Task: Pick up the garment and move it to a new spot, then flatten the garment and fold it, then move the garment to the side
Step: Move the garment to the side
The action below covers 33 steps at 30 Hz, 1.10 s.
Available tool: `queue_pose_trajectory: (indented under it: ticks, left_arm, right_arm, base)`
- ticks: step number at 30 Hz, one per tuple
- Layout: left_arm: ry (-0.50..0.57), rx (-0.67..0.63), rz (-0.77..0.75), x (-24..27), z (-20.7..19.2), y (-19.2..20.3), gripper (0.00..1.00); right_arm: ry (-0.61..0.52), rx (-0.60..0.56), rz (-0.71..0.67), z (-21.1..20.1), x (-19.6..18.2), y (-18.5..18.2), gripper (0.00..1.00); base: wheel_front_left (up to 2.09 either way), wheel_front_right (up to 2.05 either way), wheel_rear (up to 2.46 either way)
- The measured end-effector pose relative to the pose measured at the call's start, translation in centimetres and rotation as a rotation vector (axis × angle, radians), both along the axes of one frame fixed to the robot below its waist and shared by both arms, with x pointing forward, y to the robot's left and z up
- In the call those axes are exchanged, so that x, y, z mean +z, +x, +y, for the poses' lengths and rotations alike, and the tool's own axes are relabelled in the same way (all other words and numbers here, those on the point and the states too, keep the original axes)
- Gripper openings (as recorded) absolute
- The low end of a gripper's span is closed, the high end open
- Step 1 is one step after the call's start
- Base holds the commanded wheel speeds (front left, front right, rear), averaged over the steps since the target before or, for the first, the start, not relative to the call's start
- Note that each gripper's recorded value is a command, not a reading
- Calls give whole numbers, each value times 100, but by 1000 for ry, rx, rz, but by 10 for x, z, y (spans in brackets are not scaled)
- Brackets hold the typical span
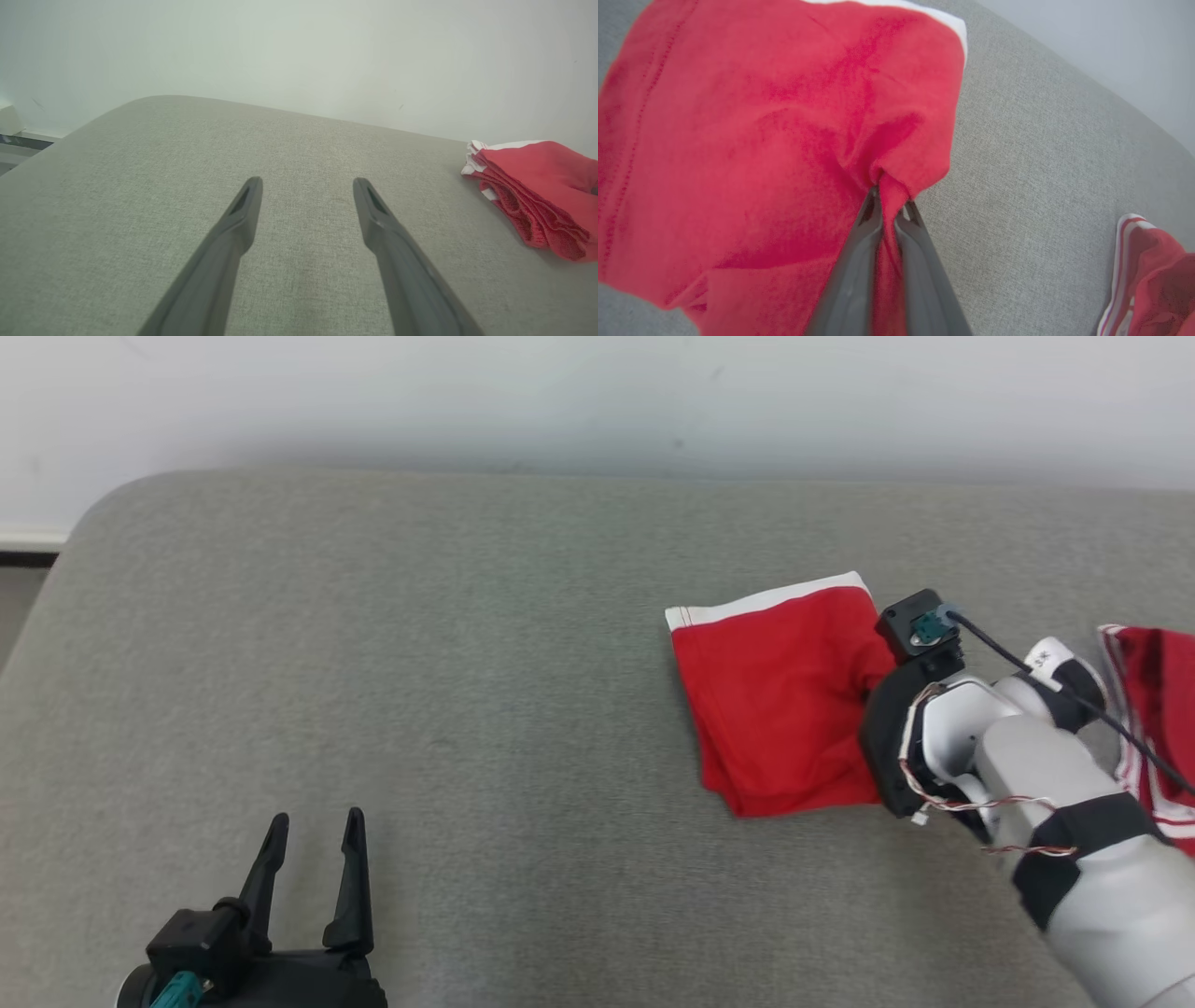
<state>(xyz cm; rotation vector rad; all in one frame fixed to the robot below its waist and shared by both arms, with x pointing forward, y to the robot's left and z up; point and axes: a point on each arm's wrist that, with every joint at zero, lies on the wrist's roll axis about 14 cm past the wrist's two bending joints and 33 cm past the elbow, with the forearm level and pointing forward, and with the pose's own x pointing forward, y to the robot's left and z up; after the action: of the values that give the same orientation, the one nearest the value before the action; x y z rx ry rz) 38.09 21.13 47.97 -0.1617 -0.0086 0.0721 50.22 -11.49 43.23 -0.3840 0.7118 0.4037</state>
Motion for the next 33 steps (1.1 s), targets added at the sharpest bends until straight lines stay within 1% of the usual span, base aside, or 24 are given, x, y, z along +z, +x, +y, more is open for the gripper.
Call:
queue_pose_trajectory:
  ticks: [5, 8, 10, 12, 15, 19, 24, 27, 33]
  left_arm:
    - [-17, -55, -30, 8, -20, 9, 100]
    - [-23, -89, -45, 12, -32, 16, 100]
    - [-27, -123, -50, 14, -45, 21, 100]
    - [-28, -158, -51, 13, -57, 25, 100]
    - [-25, -192, -60, 15, -69, 33, 100]
    - [-11, -238, -71, 17, -84, 45, 100]
    - [-5, -286, -68, 12, -99, 60, 100]
    - [9, -303, -59, 5, -101, 69, 100]
    - [23, -321, -26, -12, -102, 81, 100]
  right_arm:
    - [-94, 2, -67, -49, 34, -4, 0]
    - [-131, -9, -119, -74, 58, -6, 0]
    - [-136, -32, -145, -92, 69, -10, 0]
    - [-130, -69, -150, -111, 73, -17, 0]
    - [-161, -127, -158, -144, 76, -26, 0]
    - [-152, -236, -212, -186, 88, -30, 0]
    - [-165, -353, -251, -231, 80, -31, 0]
    - [-128, -421, -294, -245, 80, -21, 0]
    - [-174, -552, -289, -291, 63, -22, 0]
  base:
    - [0, 0, 0]
    - [0, 0, 0]
    - [0, 0, 0]
    - [0, 0, 0]
    - [0, 0, 0]
    - [0, 0, 0]
    - [0, 0, 0]
    - [0, 0, 0]
    - [0, 0, 0]
